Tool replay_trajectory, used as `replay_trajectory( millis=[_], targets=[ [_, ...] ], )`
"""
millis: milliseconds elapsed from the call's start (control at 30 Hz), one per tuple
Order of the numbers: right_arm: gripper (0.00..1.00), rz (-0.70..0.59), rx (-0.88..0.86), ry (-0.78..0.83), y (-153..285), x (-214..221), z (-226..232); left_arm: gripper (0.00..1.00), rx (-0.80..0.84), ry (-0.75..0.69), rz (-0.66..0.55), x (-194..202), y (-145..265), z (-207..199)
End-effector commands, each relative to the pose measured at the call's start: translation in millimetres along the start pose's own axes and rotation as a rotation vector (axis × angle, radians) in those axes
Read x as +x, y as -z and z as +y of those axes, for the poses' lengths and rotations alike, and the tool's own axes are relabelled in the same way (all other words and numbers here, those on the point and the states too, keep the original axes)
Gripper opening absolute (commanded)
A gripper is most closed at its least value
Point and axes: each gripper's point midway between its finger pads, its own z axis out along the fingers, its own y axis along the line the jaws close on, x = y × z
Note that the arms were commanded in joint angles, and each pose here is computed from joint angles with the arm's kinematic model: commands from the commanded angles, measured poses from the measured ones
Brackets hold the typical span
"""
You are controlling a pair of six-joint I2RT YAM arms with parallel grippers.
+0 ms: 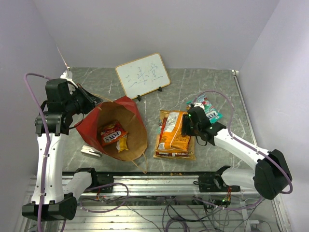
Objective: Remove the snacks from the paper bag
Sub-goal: Place the snack at the center of the board.
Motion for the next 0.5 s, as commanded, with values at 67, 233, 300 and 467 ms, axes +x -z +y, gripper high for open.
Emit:
replay_trajectory(
  millis=[67, 233, 300, 467],
  targets=[
    [0.69, -0.028, -0.057, 0.01, 32, -30, 13, 0.07, 0.036, -0.011, -0.002, -1, 0, -6],
    [0.81, -0.07, -0.109, 0.04, 54, -53, 24, 0.07, 0.031, -0.016, -0.005, -2, 2, -6],
    [0.86, -0.095, -0.142, 0.059, 64, -63, 30, 0.07, 0.035, -0.016, -0.006, -2, 2, -6],
    [0.97, -0.168, -0.212, 0.116, 83, -93, 46, 0.07, 0.04, -0.016, -0.009, -2, 4, -8]
  ],
)
